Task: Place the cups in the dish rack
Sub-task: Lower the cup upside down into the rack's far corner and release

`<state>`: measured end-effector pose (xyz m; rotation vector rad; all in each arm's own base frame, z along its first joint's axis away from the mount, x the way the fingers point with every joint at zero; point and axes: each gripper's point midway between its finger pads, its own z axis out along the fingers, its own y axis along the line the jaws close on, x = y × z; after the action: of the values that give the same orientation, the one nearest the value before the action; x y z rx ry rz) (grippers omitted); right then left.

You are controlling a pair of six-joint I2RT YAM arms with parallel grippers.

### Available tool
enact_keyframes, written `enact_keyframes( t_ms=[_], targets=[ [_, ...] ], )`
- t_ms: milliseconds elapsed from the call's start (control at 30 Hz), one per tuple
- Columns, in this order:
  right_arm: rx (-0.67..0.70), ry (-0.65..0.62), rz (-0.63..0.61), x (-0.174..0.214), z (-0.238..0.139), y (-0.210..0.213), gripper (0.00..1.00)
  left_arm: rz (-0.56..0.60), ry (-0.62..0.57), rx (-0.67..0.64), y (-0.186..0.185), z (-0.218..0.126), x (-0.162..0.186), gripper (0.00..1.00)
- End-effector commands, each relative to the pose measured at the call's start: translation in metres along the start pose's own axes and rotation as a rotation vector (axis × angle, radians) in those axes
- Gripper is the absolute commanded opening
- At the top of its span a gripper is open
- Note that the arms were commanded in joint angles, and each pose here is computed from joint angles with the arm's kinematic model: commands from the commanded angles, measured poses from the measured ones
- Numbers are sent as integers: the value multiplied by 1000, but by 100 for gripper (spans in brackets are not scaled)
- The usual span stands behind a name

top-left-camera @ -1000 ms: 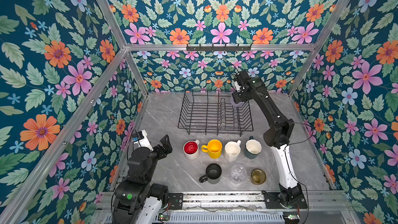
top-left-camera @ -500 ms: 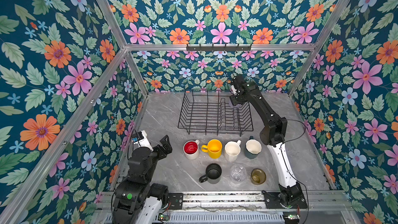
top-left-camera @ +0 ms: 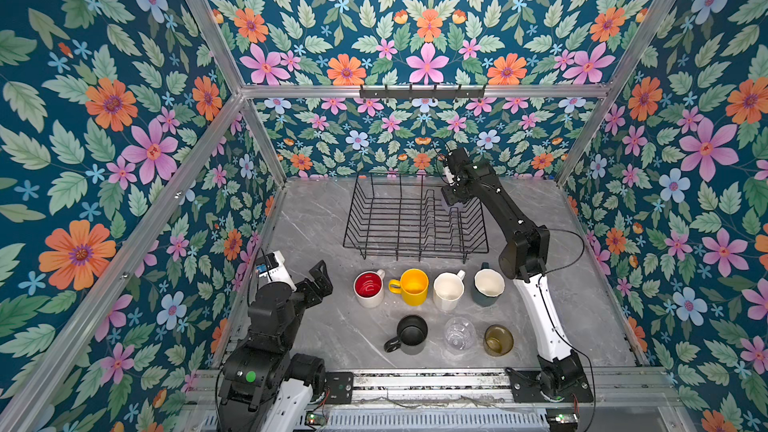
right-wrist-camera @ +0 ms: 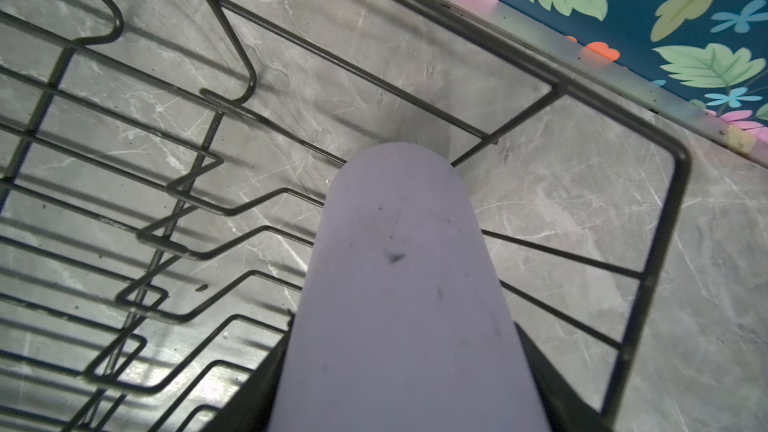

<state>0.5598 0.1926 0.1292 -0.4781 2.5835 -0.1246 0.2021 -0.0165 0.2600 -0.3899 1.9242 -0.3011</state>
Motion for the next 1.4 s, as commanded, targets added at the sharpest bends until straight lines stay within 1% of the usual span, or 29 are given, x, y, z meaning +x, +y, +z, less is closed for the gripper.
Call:
enact_keyframes(
  t_ms=[0,33,100,233,333,467,733,1033,1167,1367],
  targets=[
    [-56,69,-16,18,8,12,56,-1,2,-9,1,1,0,100],
    [-62,69,-16,18,7,14,62,-2,2,-11,2,1,0,100],
    [-67,76,-17,20,9,14,69,-4,7,-14,2,2,1,100],
    [-68,78,-15,20,10,15,81,-8,14,-18,3,2,2,100],
    [-81,82,-10,21,9,17,86,-7,20,-7,0,3,3,100],
    [-74,74,-5,19,5,15,89,-11,25,-20,2,4,4,100],
    [-70,17,16,6,-21,10,94,-26,57,-35,3,7,9,100],
    [-69,-12,44,0,-45,4,96,-39,75,-44,4,8,12,100],
    [-103,-54,82,-7,-70,6,96,-46,111,-43,2,11,17,99],
    [-174,-136,151,-8,-120,11,96,-61,226,-21,-5,20,37,97]
  ],
)
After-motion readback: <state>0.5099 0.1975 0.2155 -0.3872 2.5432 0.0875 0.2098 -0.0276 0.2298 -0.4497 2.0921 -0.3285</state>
